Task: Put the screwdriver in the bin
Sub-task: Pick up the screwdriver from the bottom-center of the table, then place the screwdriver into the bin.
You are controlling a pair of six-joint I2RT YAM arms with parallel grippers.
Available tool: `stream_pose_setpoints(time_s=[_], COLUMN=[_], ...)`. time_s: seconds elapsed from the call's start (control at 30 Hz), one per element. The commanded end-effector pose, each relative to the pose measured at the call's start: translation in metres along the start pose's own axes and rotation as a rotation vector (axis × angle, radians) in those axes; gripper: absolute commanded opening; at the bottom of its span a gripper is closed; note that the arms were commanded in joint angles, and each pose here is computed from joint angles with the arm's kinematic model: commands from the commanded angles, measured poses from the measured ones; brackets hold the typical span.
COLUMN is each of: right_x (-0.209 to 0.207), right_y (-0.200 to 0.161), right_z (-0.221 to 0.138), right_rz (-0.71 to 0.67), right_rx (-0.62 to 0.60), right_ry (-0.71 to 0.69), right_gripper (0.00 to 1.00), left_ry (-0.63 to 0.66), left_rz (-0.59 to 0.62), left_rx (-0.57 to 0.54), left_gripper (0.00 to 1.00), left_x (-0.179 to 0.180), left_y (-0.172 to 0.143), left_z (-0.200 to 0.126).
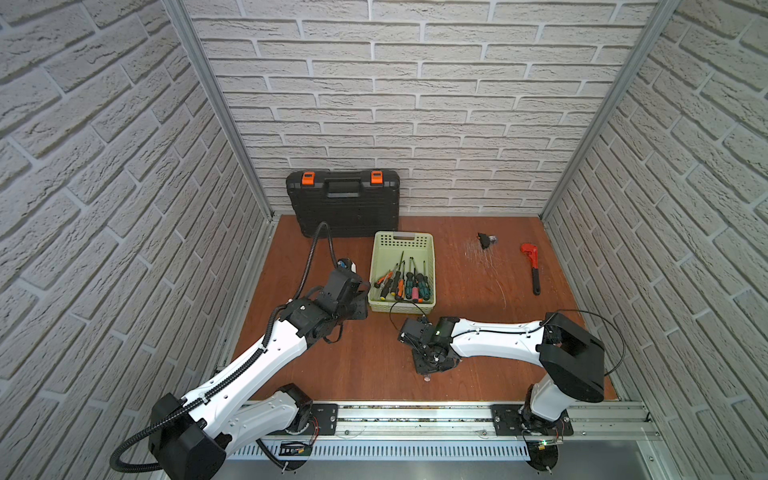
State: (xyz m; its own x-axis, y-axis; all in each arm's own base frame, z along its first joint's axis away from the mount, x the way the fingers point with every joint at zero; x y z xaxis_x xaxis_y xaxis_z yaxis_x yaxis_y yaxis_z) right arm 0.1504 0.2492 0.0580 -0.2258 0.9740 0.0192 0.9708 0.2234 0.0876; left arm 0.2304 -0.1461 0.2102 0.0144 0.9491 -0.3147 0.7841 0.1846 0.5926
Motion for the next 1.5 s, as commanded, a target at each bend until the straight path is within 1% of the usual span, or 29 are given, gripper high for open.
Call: stream_pose_setpoints(time_s=[0.0,0.07,0.13,0.17,0.2,0.23,0.37,0.5,0.7,0.8,0.93,1.0,1.07,1.17,1.27,1.37,1.47], right_x=[-0.003,-0.006,-0.009,-0.010,-0.012,-0.013,-0.018,-0.027,-0.038,-0.041,-0.040,-0.044,-0.039,-0.028,-0.022,-0.016,-0.015], right_y=[-0.004,-0.005,-0.006,-0.006,-0.007,-0.007,-0.008,-0.016,-0.034,-0.037,-0.032,-0.020,-0.004,0.030,0.074,0.127,0.175], right_z=[0.007,0.009,0.011,0.012,0.012,0.012,0.004,-0.016,-0.044,-0.067,-0.099,-0.110,-0.123,-0.145,-0.160,-0.159,-0.146], right_rz=[0.002,0.003,0.002,0.002,0.001,-0.002,-0.015,-0.062,-0.173,-0.206,-0.238,-0.223,-0.214,-0.213,-0.163,-0.115,-0.100], right_rx=[0.007,0.009,0.012,0.015,0.016,0.017,0.010,0.011,0.002,-0.032,-0.128,-0.192,-0.240,-0.320,-0.372,-0.409,-0.396], right_ry=[-0.012,-0.022,-0.026,-0.025,-0.030,-0.032,-0.043,-0.044,0.040,0.085,0.143,0.131,0.172,0.218,0.268,0.345,0.346], right_gripper=[0.29,0.21,0.20,0.17,0.09,0.06,0.06,0.06,0.05,0.06,0.06,0.06,0.06,0.06,0.06,0.06,0.05], left_ry=[0.010,0.012,0.014,0.015,0.017,0.018,0.028,0.037,0.058,0.057,0.061,0.066,0.070,0.070,0.071,0.082,0.103], left_rz=[-0.005,-0.006,-0.006,-0.006,-0.005,-0.004,-0.002,0.007,0.001,-0.013,-0.032,-0.041,-0.049,-0.058,-0.067,-0.067,-0.077], left_rx=[-0.020,-0.022,-0.023,-0.023,-0.023,-0.023,-0.030,-0.047,-0.084,-0.100,-0.121,-0.132,-0.138,-0.142,-0.148,-0.147,-0.145], left_gripper=[0.52,0.52,0.52,0.52,0.52,0.52,0.52,0.52,0.52,0.51,0.51,0.51,0.51,0.51,0.51,0.51,0.51], left_x=[0.000,0.000,0.000,-0.001,-0.001,-0.001,-0.001,-0.002,0.000,-0.001,0.000,0.001,0.002,0.003,0.005,0.009,0.017], left_y=[0.007,0.008,0.009,0.010,0.010,0.011,0.013,0.020,0.031,0.036,0.043,0.047,0.050,0.050,0.049,0.048,0.043], left_z=[-0.002,-0.003,-0.003,-0.003,-0.003,-0.003,-0.004,-0.007,-0.005,-0.005,-0.008,-0.010,-0.013,-0.017,-0.020,-0.023,-0.026])
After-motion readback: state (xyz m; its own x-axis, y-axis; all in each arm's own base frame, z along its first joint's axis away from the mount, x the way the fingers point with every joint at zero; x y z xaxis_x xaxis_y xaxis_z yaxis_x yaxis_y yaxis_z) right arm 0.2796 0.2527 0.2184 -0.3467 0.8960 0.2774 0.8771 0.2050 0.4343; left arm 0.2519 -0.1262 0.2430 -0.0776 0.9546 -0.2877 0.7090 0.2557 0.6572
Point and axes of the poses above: each gripper's point midway between its finger pads, its own z axis out along the fingers, its own x axis along the line the jaws close on, y = z × x, the point moved 4 cm from there along -z, back along the fingers, and after that the axes turned 8 degrees about -z, right-handed, at the moved point
